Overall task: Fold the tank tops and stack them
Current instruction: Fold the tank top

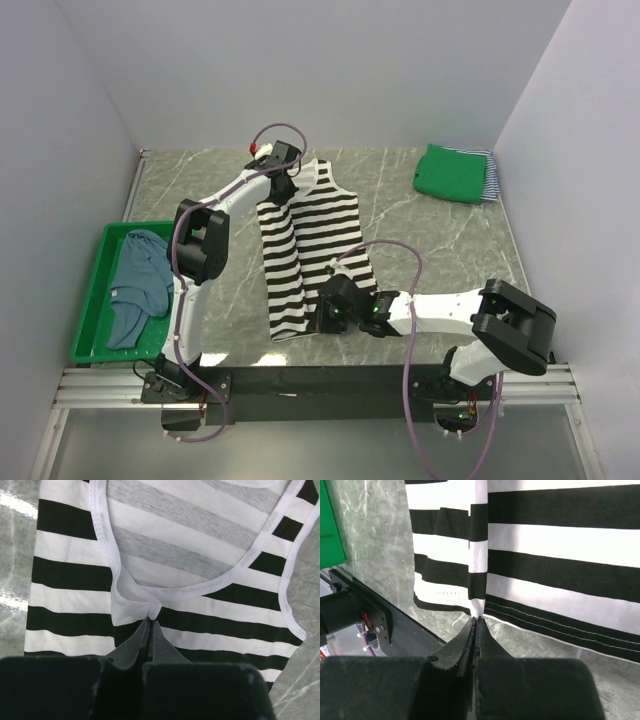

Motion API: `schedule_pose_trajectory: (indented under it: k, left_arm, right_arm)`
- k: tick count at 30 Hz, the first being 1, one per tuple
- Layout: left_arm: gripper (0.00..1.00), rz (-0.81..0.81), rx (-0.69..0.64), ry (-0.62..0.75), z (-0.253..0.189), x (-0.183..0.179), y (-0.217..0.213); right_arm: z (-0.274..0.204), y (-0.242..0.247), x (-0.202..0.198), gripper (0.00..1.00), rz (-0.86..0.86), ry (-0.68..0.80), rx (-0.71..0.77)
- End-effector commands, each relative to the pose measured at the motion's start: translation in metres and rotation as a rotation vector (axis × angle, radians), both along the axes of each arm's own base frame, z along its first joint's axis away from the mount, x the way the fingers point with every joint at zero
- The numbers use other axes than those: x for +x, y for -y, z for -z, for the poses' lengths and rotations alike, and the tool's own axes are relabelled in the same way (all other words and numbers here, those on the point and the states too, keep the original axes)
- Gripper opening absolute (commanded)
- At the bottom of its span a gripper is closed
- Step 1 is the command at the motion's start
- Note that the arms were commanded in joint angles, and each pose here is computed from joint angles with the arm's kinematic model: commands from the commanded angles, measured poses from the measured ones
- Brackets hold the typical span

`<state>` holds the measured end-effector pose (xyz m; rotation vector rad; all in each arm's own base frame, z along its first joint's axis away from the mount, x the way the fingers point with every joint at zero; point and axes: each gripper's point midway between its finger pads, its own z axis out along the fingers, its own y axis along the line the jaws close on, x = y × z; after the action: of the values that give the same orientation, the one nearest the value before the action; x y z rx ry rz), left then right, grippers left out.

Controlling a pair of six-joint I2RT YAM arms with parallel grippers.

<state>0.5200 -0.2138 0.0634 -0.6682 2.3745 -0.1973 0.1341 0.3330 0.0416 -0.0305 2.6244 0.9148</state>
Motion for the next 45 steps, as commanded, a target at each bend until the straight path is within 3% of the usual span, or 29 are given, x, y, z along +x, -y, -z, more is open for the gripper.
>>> schedule_pose_trajectory:
  k: [1, 3, 5, 6, 7, 10, 15, 17, 20, 23, 26, 33, 37, 45]
  left_arm:
    - [0.01, 0.026, -0.048, 0.105, -0.033, 0.020, 0.016]
    - [0.02, 0.044, -0.052, 0.093, -0.027, 0.019, 0.020]
    - [0.07, 0.061, -0.062, 0.090, -0.023, 0.018, 0.024]
    - [0.16, 0.073, -0.061, 0.094, -0.024, 0.017, 0.025]
    - [0.21, 0.080, -0.068, 0.107, -0.026, 0.018, 0.027]
    - [0.36, 0.103, -0.076, 0.128, -0.032, 0.017, 0.029]
    - [0.44, 0.093, -0.069, 0.165, -0.058, 0.018, 0.023]
    - [0.43, 0.049, -0.062, 0.175, -0.067, 0.016, 0.010]
    - [0.32, -0.027, -0.072, 0.127, -0.059, 0.010, -0.012]
    - [0.20, -0.075, -0.077, 0.072, -0.039, 0.003, -0.028]
    - [0.15, -0.102, -0.066, 0.019, -0.017, -0.002, -0.041]
    - [0.13, -0.096, -0.047, -0.060, 0.030, 0.000, -0.058]
    - [0.13, -0.065, -0.060, -0.050, 0.041, 0.005, -0.057]
    - [0.16, -0.005, -0.068, -0.076, 0.055, 0.020, -0.067]
  right_arm:
    - [-0.010, -0.002, 0.002, 0.00, 0.016, 0.018, 0.045]
    - [-0.010, -0.001, 0.001, 0.00, 0.017, 0.018, 0.045]
    - [-0.013, 0.001, 0.001, 0.07, 0.020, 0.019, 0.049]
    - [-0.013, 0.004, -0.001, 0.12, 0.023, 0.014, 0.042]
    - [-0.013, 0.007, 0.002, 0.24, 0.039, 0.027, 0.033]
    - [-0.018, 0.016, 0.003, 0.41, 0.063, 0.037, 0.027]
    - [-0.040, 0.030, 0.009, 0.44, 0.090, 0.111, 0.013]
    - [-0.045, 0.028, 0.015, 0.43, 0.089, 0.146, -0.016]
    - [-0.051, 0.018, 0.024, 0.38, 0.048, 0.177, -0.056]
    - [-0.062, -0.011, 0.036, 0.36, -0.022, 0.216, -0.073]
    - [-0.046, -0.026, 0.048, 0.34, -0.072, 0.234, -0.156]
    - [0.002, -0.046, 0.056, 0.30, -0.160, 0.243, -0.303]
    - [0.025, -0.058, 0.040, 0.30, -0.217, 0.253, -0.377]
    - [0.029, -0.106, 0.008, 0.30, -0.328, 0.233, -0.331]
